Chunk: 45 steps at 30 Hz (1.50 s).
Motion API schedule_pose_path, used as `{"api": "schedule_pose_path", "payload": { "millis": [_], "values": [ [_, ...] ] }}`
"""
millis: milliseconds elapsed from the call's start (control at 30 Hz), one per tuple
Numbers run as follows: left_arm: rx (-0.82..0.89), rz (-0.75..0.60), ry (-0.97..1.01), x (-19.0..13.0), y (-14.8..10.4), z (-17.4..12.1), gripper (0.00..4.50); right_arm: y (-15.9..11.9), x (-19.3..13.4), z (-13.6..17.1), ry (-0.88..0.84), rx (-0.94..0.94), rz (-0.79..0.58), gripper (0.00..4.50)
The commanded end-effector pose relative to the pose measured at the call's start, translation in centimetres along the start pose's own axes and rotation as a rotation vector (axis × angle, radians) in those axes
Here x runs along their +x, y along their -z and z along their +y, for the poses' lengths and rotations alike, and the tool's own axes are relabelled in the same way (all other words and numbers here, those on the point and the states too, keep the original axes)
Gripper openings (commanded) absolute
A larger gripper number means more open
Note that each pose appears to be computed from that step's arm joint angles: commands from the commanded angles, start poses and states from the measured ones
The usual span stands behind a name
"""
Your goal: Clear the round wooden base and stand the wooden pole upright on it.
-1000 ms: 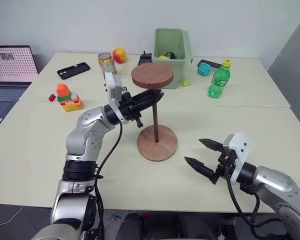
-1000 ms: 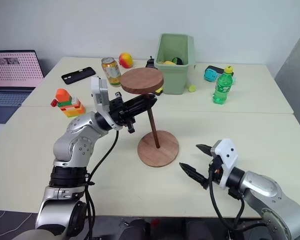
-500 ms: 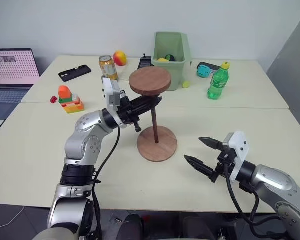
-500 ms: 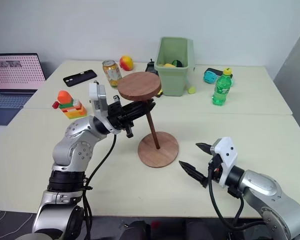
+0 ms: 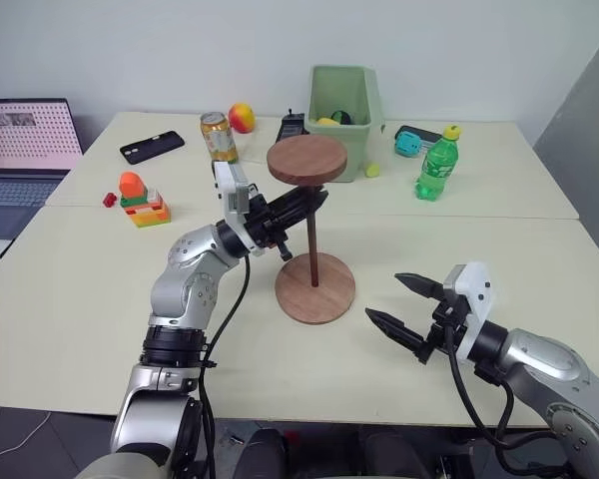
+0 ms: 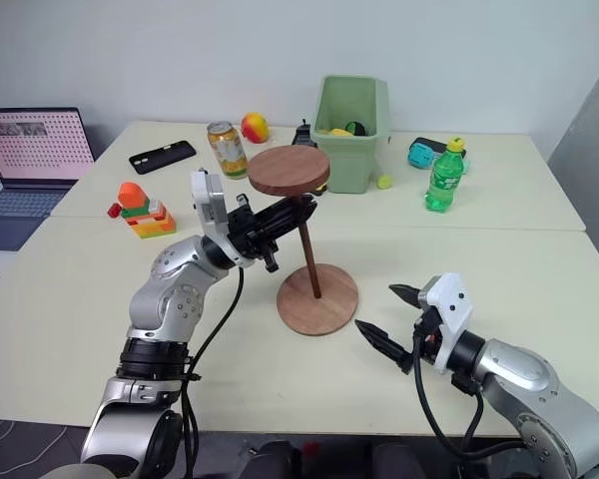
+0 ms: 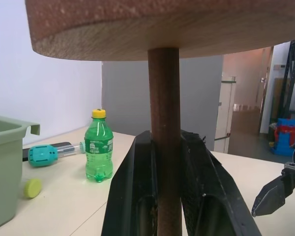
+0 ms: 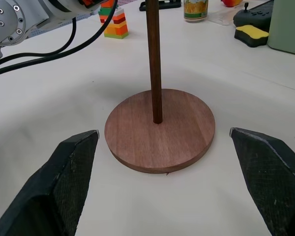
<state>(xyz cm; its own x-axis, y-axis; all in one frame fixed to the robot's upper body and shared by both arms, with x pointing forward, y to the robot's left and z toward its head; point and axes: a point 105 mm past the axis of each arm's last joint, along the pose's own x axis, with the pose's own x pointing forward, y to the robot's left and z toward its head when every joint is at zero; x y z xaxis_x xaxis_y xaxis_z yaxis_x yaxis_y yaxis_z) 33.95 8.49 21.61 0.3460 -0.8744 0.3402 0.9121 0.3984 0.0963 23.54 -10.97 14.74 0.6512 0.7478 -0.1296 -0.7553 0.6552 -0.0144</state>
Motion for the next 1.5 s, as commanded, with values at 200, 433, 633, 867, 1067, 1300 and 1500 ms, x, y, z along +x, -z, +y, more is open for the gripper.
{"api": "schedule_pose_path", "payload": {
  "millis": [200, 433, 633, 867, 1067, 1300, 1500],
  "values": [
    [-0.060, 0.290, -0.028, -4.0, 5.4, -0.4, 0.26, -1.1, -0.3, 0.7, -0.008, -0.042, -0.036, 4.50],
    [-0.067, 0.390, -0.042, -5.4, 7.3, -0.4, 0.26, -1.2, -0.1, 0.4, 0.000, -0.025, -0.045, 4.50],
    [-0.094, 0.432, -0.124, -6.5, 8.1, 1.0, 0.26, -1.3, 0.0, 0.4, -0.003, -0.024, -0.045, 4.50],
    [-0.114, 0.455, -0.119, -6.7, 8.6, 0.8, 0.26, -1.5, 0.2, 0.5, -0.011, -0.025, -0.047, 4.50],
    [-0.111, 0.455, -0.101, -6.3, 8.8, 0.5, 0.26, -1.8, 0.3, 0.5, -0.015, -0.027, -0.049, 4.50],
    [-0.100, 0.395, -0.057, -5.9, 6.5, 0.5, 1.80, -1.6, 0.4, 0.4, -0.021, -0.021, -0.043, 4.50],
    [-0.077, 0.397, 0.026, -5.3, 4.9, -0.5, 2.99, -1.4, 0.7, 0.3, -0.036, -0.017, -0.041, 4.50]
  ]
}}
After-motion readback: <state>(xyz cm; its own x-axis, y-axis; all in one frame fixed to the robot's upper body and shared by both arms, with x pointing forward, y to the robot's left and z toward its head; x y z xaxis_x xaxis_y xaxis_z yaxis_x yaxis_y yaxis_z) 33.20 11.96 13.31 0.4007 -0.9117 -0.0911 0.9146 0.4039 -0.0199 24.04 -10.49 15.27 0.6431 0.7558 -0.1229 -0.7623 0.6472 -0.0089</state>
